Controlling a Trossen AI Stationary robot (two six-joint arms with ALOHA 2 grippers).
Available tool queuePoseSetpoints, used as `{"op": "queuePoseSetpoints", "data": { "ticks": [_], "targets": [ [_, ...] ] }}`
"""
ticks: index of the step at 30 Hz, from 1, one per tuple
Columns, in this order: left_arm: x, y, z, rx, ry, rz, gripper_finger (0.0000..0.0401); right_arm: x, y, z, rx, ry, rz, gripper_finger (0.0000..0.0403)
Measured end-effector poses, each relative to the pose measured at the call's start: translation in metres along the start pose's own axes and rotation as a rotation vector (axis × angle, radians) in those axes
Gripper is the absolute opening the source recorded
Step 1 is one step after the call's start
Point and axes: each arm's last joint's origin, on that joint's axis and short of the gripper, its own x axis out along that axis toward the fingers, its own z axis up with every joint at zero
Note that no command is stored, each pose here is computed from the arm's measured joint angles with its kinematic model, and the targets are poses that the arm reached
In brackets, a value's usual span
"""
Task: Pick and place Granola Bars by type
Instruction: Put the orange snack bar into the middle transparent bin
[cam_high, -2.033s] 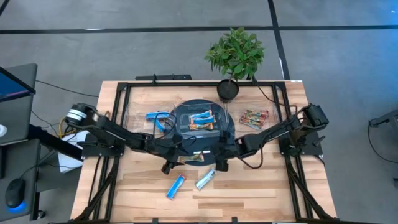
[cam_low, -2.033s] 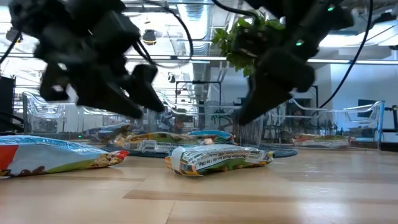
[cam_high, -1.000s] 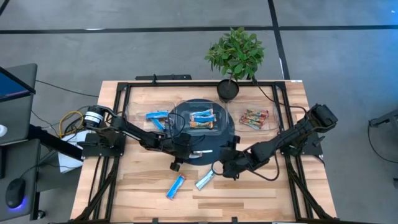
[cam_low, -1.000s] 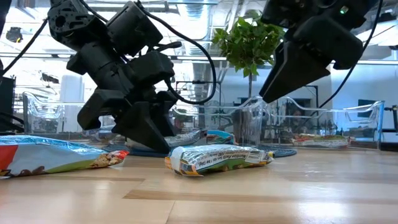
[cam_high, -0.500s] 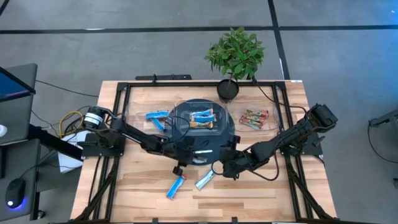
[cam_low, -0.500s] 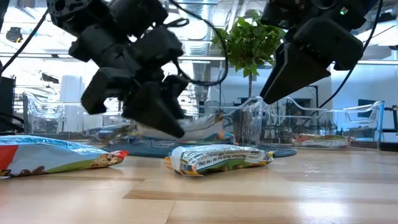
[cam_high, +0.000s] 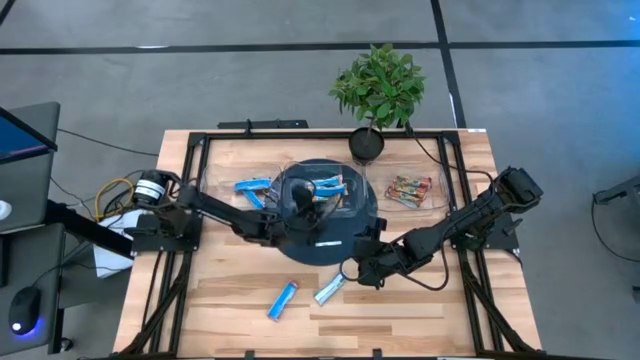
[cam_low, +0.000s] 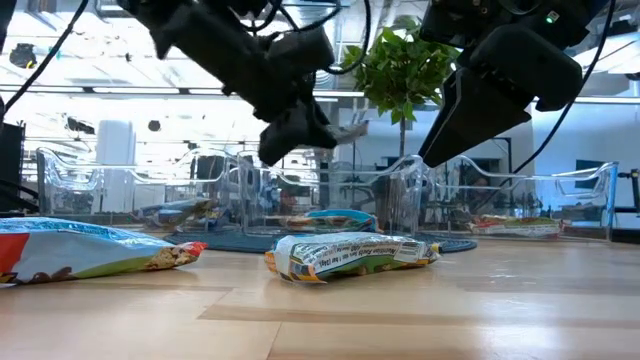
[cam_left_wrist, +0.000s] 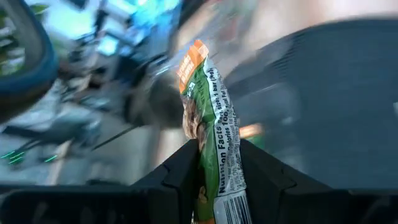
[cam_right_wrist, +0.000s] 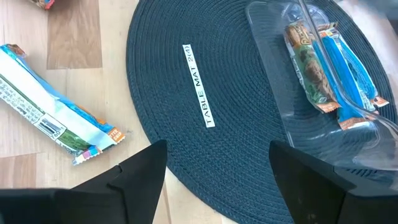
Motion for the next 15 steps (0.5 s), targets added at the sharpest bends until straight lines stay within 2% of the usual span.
{"op": "queuePoseSetpoints", "data": {
  "ticks": [4, 8, 12, 15],
  "targets": [
    [0.018, 0.019, -0.012, 0.011, 0.083, 0.079, 0.0098, 0.0, 0.0, 0.0, 0.01, -0.001, 0.0, 0.0275],
    [0.032, 0.035, -0.024, -0.046, 0.136, 0.118, 0.0098, 0.0, 0.0, 0.0, 0.011, -0.001, 0.001, 0.0275],
    [0.039, 0.04, -0.032, -0.079, 0.16, 0.092, 0.0102, 0.0, 0.0, 0.0, 0.013, -0.002, 0.0, 0.0275],
    [0.039, 0.04, -0.032, -0.094, 0.152, 0.075, 0.0119, 0.001, -0.001, 0.001, 0.016, -0.002, -0.002, 0.0275]
  ]
}}
